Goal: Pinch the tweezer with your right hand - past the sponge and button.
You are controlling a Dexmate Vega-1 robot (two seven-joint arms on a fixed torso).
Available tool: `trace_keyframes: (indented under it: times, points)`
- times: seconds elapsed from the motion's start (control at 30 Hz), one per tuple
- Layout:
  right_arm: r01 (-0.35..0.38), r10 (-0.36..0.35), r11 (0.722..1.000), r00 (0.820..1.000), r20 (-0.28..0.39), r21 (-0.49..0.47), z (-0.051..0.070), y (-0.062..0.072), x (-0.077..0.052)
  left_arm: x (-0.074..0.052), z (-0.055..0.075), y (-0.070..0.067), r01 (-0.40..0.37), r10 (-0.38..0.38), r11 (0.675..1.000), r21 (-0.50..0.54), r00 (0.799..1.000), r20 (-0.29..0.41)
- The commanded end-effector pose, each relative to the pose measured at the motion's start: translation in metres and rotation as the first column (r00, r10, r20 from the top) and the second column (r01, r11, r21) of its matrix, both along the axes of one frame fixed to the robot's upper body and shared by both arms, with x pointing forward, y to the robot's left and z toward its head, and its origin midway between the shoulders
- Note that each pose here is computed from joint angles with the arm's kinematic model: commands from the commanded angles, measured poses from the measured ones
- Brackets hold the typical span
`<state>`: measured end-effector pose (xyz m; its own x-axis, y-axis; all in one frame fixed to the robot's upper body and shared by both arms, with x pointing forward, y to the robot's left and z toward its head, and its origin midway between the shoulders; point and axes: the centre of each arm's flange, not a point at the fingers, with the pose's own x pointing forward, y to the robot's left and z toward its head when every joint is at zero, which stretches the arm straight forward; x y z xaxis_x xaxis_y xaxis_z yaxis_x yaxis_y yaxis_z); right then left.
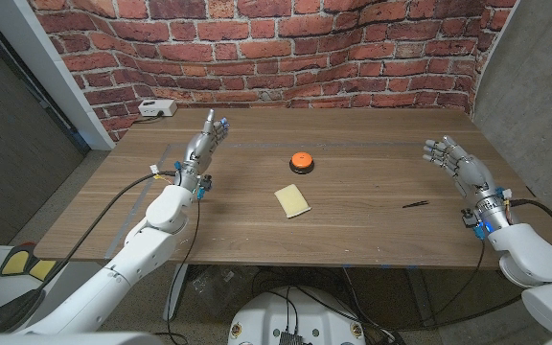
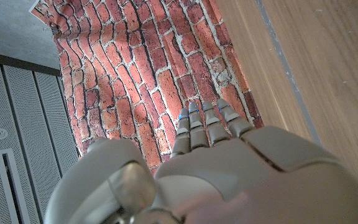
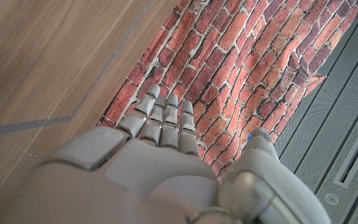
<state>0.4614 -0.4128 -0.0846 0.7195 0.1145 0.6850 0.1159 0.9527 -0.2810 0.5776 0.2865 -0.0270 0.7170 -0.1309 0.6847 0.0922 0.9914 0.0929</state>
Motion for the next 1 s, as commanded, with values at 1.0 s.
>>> trace_keyframes:
  times: [1.0]
  points:
    - [0.492,-0.402,0.771,0.869,0.29,-0.405,0.022,-0.008,-0.023,-0.004,0.004,0.007,-0.033,0.037,0.998,-0.057,0.997,0.066]
